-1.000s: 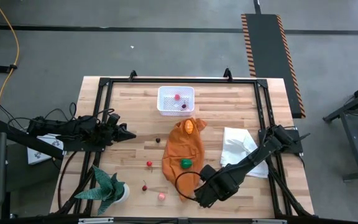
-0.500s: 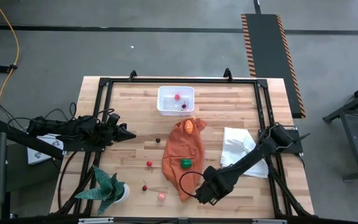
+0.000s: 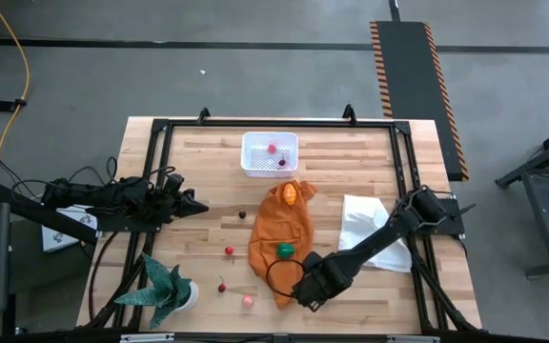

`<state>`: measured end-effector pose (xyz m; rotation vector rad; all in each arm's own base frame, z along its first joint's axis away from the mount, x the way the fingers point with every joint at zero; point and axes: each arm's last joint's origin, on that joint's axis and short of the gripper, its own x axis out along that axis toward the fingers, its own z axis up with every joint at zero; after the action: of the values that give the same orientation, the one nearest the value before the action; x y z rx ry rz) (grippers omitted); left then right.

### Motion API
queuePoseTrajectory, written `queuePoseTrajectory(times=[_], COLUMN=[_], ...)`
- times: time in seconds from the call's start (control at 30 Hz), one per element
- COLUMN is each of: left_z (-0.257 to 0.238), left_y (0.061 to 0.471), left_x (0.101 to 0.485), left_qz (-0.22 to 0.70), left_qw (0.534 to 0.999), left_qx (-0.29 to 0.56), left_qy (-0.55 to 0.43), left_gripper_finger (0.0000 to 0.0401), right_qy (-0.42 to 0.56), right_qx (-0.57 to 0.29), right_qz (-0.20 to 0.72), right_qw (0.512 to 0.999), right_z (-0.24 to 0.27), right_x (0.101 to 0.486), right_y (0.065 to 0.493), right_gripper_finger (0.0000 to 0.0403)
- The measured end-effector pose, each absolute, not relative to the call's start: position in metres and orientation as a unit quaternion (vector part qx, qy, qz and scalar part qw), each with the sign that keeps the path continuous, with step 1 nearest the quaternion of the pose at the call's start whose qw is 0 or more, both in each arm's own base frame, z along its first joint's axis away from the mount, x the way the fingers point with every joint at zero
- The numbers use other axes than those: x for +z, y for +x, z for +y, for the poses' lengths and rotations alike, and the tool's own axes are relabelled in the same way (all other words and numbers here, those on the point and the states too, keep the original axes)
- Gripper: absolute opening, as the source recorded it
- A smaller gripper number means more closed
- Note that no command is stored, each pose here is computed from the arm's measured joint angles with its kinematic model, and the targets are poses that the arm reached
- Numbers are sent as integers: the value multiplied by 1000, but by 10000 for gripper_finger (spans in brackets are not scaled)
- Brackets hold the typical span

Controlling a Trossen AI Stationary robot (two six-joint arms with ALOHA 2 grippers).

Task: Pick and placing Produce into tupperware
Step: Put the red tomato into the white basket

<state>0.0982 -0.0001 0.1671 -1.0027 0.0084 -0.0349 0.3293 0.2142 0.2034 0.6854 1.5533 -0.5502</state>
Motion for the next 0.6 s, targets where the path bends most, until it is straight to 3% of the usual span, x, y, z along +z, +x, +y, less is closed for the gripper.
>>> queuePoseTrajectory(times=[0.6], left_z=[0], left_y=[98], left_x=[167], left_qz=[4], left_qw=[877], left_qx=[-17], left_qy=[-480], left_gripper_finger=[1], right_qy=[301], right_qx=[-257], right_qz=[670], right_qw=[629], right_z=[211], right_x=[203], right_y=[330], right_gripper_finger=[280])
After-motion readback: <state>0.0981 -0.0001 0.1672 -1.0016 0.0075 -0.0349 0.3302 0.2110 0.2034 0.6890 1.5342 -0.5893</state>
